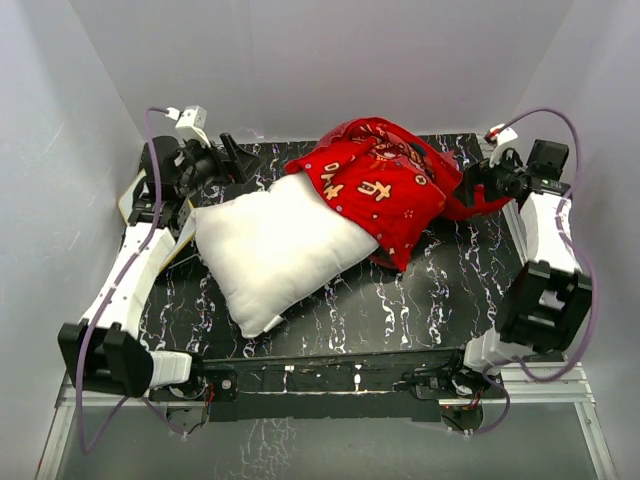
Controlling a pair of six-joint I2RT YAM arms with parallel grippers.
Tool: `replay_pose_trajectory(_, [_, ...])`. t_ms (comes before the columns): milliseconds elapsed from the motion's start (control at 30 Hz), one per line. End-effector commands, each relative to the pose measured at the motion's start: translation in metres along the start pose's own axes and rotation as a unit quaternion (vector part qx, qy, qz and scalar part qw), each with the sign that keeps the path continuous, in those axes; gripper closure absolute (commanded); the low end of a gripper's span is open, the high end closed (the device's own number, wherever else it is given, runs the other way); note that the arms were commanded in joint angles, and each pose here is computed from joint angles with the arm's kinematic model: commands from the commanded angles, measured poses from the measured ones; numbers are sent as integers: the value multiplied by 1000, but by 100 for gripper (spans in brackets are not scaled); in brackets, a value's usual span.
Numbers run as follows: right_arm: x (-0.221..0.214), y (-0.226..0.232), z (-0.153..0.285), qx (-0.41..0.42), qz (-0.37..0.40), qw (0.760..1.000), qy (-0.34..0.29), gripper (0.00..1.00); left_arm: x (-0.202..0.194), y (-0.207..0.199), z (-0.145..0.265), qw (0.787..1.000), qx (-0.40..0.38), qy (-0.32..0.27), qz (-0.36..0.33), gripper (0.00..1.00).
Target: Put the pillow into the pillowcase
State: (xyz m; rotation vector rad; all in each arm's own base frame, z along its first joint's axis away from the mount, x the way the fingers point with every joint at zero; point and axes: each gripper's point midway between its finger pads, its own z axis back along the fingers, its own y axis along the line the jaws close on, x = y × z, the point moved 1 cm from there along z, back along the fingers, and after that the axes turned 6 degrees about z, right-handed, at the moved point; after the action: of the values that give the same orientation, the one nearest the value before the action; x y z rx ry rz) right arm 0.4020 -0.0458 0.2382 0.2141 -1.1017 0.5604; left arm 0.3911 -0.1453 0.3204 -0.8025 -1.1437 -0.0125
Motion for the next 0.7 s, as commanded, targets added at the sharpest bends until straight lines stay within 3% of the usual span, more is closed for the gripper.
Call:
replay_pose_trajectory(0, [-8, -24, -19, -15, 26, 999, 14, 4, -1, -27, 35, 998, -24, 19, -48, 17])
replay_pose_trajectory(367, [-10, -79, -80, -58, 40, 997, 45, 5, -64, -58, 92, 992, -105, 41, -60, 17])
replay_pose_trajectory(500, [-8, -85, -106, -31, 36, 997, 53, 12, -83, -70, 107, 987, -145, 52, -40, 17])
replay_pose_trajectory(533, [-4, -82, -112, -10, 25, 999, 46, 20, -92, -72, 109, 985, -160, 60, -26, 17])
replay_pose_trajectory(633, [30, -76, -133, 19, 14, 1000, 16, 77, -104, -80, 115, 978, -199, 61, 3, 17])
replay_pose_trajectory(667, [45, -79, -141, 1, 18, 1000, 13, 90, -108, -80, 117, 977, -201, 63, 11, 17])
